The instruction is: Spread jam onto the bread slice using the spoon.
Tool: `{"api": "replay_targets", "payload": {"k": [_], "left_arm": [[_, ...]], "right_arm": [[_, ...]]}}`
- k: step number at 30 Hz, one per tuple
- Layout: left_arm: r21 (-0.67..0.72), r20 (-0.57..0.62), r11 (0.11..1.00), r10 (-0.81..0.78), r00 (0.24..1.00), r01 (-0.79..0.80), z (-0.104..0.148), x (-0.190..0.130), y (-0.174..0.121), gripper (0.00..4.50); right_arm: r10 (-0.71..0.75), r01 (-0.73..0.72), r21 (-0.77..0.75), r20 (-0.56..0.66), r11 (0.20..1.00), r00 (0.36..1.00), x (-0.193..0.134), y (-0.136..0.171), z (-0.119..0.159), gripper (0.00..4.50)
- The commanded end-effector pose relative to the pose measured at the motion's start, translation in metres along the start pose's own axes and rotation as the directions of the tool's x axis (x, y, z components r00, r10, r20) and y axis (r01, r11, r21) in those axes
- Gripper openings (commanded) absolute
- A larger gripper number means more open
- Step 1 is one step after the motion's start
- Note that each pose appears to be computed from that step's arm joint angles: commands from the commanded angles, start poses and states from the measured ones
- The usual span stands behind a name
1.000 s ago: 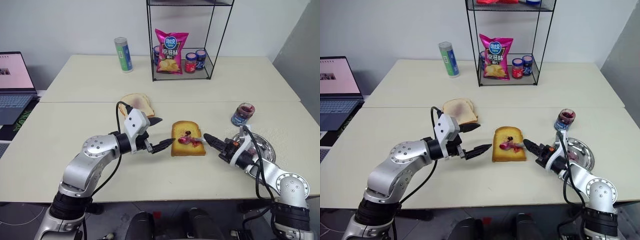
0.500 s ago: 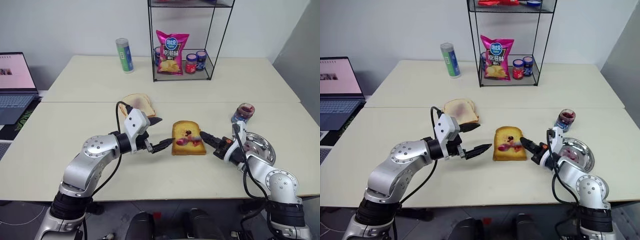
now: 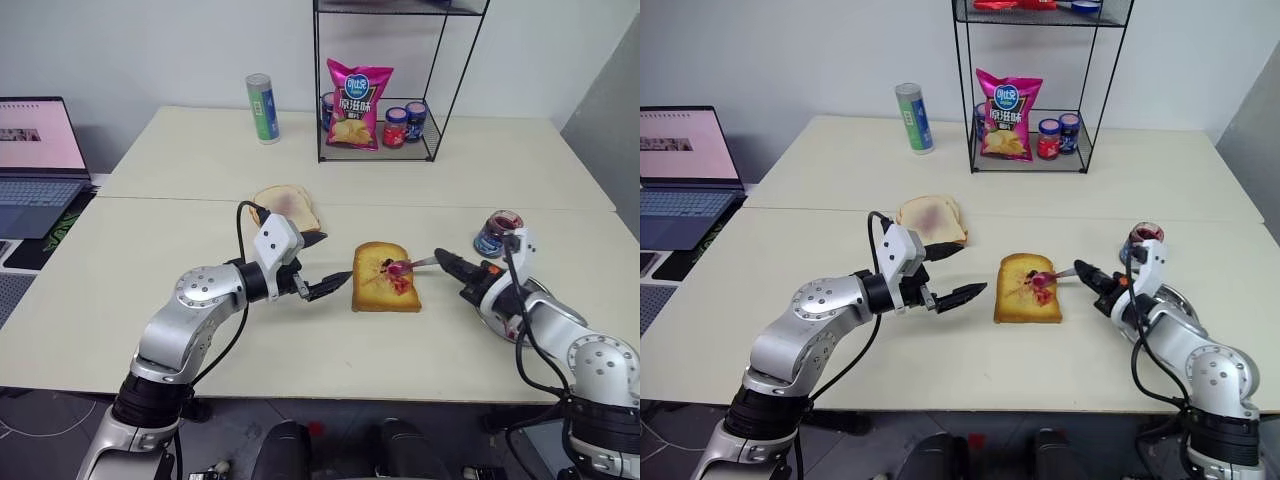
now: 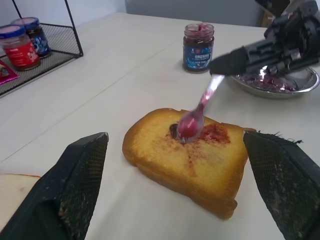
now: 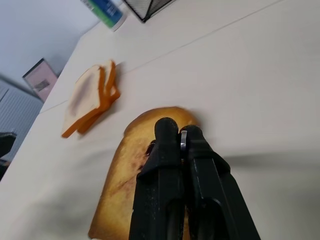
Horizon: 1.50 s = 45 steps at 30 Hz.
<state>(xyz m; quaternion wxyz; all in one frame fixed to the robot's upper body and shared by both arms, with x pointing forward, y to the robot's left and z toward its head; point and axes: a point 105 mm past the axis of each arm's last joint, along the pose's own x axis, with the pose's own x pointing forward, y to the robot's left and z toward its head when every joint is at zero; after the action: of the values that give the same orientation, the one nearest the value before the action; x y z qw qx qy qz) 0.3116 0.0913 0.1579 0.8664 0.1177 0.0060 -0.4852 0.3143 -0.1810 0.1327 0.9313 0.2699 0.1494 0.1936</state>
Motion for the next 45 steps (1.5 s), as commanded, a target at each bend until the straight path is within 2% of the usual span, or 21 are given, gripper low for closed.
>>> {"api": "replay_targets", "payload": {"k": [1, 3, 8, 11, 14, 19, 21, 23, 27, 31, 36, 44, 45], "left_arm": [[0.058, 0.052, 0.998, -0.021, 0.998, 0.018, 0.016, 0.004, 0.003, 4.50], [0.062, 0.056, 0.998, -0.026, 0.998, 0.022, 0.017, 0.006, 0.004, 4.50], [0.074, 0.060, 0.990, -0.126, 0.990, 0.122, 0.025, 0.013, -0.003, 4.50], [0.113, 0.050, 0.960, -0.264, 0.963, 0.257, 0.035, 0.025, -0.015, 4.50], [0.183, 0.058, 0.915, -0.376, 0.925, 0.360, 0.045, 0.049, -0.031, 4.50], [0.306, 0.079, 0.836, -0.499, 0.863, 0.456, 0.062, 0.084, -0.054, 4.50], [0.339, 0.069, 0.803, -0.541, 0.838, 0.490, 0.061, 0.094, -0.063, 4.50], [0.354, 0.046, 0.767, -0.586, 0.809, 0.535, 0.054, 0.102, -0.073, 4.50], [0.377, 0.031, 0.732, -0.622, 0.782, 0.567, 0.050, 0.113, -0.082, 4.50], [0.374, 0.088, 0.764, -0.594, 0.800, 0.526, 0.059, 0.127, -0.080, 4.50], [0.377, 0.101, 0.776, -0.578, 0.810, 0.507, 0.059, 0.128, -0.080, 4.50], [0.366, 0.127, 0.803, -0.545, 0.829, 0.471, 0.061, 0.128, -0.079, 4.50], [0.365, 0.132, 0.806, -0.541, 0.831, 0.466, 0.062, 0.128, -0.079, 4.50]], "right_arm": [[0.032, -0.031, -0.020, 0.046, 0.999, 0.998, -0.009, 0.011, 0.015, 0.01], [0.053, -0.053, -0.005, 0.062, 0.999, 0.997, -0.011, 0.015, 0.019, 0.01], [0.220, -0.225, 0.028, 0.132, 0.974, 0.967, -0.036, 0.049, 0.036, 0.01], [0.165, -0.169, -0.001, 0.222, 0.986, 0.961, -0.057, 0.045, 0.059, 0.01], [-0.001, 0.007, -0.018, 0.298, 1.000, 0.954, -0.077, 0.020, 0.075, 0.01], [-0.181, 0.206, -0.048, 0.313, 0.977, 0.932, -0.113, -0.013, 0.081, 0.01], [-0.243, 0.269, -0.044, 0.311, 0.962, 0.919, -0.124, -0.028, 0.081, 0.01], [-0.305, 0.325, -0.037, 0.258, 0.945, 0.917, -0.126, -0.047, 0.071, 0.01], [-0.333, 0.341, -0.013, 0.179, 0.940, 0.926, -0.126, -0.068, 0.055, 0.01], [-0.345, 0.345, 0.022, 0.132, 0.938, 0.929, -0.121, -0.085, 0.048, 0.01], [-0.388, 0.389, 0.005, 0.083, 0.921, 0.918, -0.124, -0.102, 0.044, 0.01], [-0.450, 0.453, 0.003, 0.118, 0.892, 0.885, -0.128, -0.119, 0.057, 1.75], [-0.451, 0.454, 0.002, 0.119, 0.891, 0.884, -0.127, -0.120, 0.058, 1.86]]}}
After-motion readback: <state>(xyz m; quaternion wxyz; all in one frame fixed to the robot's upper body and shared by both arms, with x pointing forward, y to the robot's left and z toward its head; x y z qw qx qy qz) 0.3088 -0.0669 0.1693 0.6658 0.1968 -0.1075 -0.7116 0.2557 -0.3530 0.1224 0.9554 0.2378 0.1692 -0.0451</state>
